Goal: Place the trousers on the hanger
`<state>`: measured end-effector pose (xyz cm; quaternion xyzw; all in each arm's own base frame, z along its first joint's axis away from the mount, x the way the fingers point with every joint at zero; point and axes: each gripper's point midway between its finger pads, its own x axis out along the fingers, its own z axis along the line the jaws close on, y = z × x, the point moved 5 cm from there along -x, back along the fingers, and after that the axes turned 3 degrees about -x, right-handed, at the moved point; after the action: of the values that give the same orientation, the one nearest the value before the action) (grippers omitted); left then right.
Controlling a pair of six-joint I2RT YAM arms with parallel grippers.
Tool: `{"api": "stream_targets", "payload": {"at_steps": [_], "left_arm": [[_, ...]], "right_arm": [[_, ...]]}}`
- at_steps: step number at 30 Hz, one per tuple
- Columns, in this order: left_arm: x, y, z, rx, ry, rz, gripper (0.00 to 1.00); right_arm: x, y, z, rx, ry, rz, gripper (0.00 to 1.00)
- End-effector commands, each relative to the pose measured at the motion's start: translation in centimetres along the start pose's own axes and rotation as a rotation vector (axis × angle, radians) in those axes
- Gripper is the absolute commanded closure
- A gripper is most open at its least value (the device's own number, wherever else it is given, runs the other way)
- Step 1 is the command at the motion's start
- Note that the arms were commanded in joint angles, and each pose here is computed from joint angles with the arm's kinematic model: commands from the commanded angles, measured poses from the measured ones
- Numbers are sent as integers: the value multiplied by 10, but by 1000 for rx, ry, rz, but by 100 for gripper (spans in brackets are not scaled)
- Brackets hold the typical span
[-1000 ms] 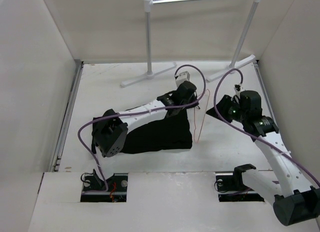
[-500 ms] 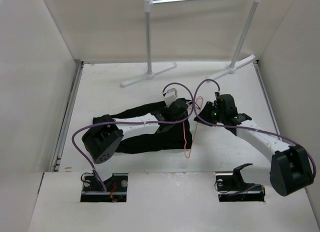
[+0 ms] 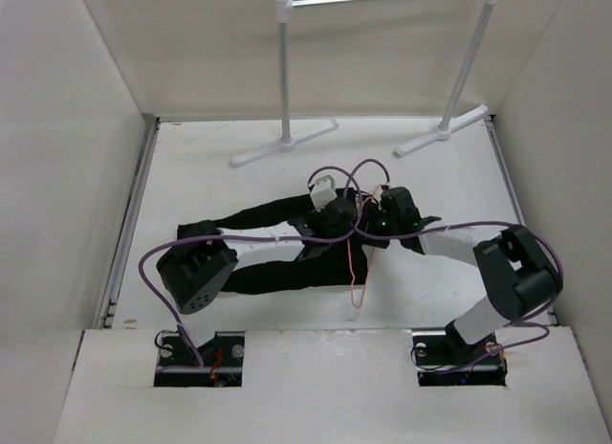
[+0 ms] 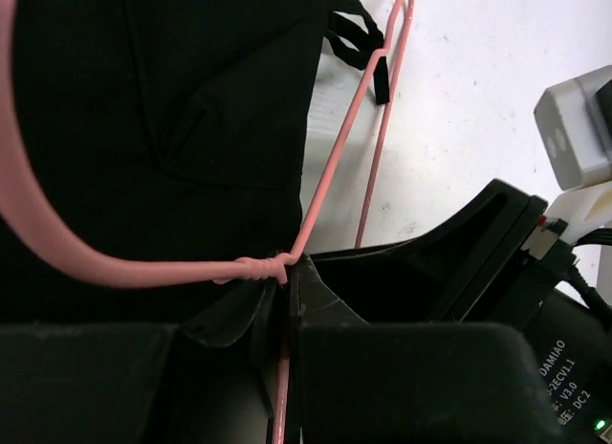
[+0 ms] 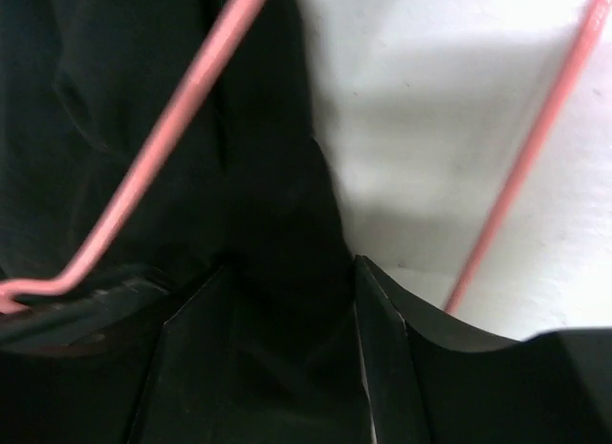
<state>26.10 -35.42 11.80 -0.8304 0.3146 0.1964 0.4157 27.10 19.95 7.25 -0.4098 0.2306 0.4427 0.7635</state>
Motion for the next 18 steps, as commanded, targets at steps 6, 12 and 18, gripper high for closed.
{"api": "stream_targets", "payload": {"at_steps": [6, 12, 18], "left_arm": [[-11, -12, 5, -30, 7, -53, 100], [-18, -35, 39, -46, -62, -127, 100], [-29, -53, 78, -35, -148, -190, 100]], "right_arm": [[10, 2, 11, 28, -60, -29, 80], [-24, -14, 29, 66, -150, -82, 91], [-51, -20, 33, 121, -191, -96, 93]]}}
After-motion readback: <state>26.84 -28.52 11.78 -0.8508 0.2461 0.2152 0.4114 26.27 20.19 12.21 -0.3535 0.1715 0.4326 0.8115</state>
